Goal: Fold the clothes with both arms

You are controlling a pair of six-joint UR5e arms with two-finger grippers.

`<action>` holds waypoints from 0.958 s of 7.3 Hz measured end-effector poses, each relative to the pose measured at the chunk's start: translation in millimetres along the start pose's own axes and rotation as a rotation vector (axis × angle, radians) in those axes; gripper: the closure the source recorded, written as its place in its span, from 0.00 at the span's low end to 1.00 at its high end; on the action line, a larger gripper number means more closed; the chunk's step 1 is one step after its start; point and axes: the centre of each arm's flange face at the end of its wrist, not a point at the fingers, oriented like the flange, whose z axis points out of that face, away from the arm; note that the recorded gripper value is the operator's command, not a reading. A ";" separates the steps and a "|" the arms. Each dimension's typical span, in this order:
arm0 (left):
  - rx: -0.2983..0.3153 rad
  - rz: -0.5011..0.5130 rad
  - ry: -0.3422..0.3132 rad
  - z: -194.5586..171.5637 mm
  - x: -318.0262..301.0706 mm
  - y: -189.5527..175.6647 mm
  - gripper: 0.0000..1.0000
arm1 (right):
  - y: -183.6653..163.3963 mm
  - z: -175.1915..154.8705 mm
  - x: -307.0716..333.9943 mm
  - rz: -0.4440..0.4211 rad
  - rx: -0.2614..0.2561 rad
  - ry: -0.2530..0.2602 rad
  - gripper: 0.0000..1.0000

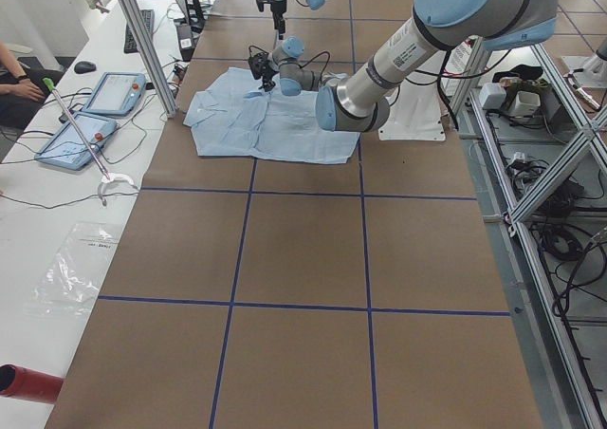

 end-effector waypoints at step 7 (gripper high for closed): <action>0.064 0.025 -0.040 18.5 -19.0 -3.0 0.00 | 0.3 3.2 2.4 0.005 -0.006 0.003 0.00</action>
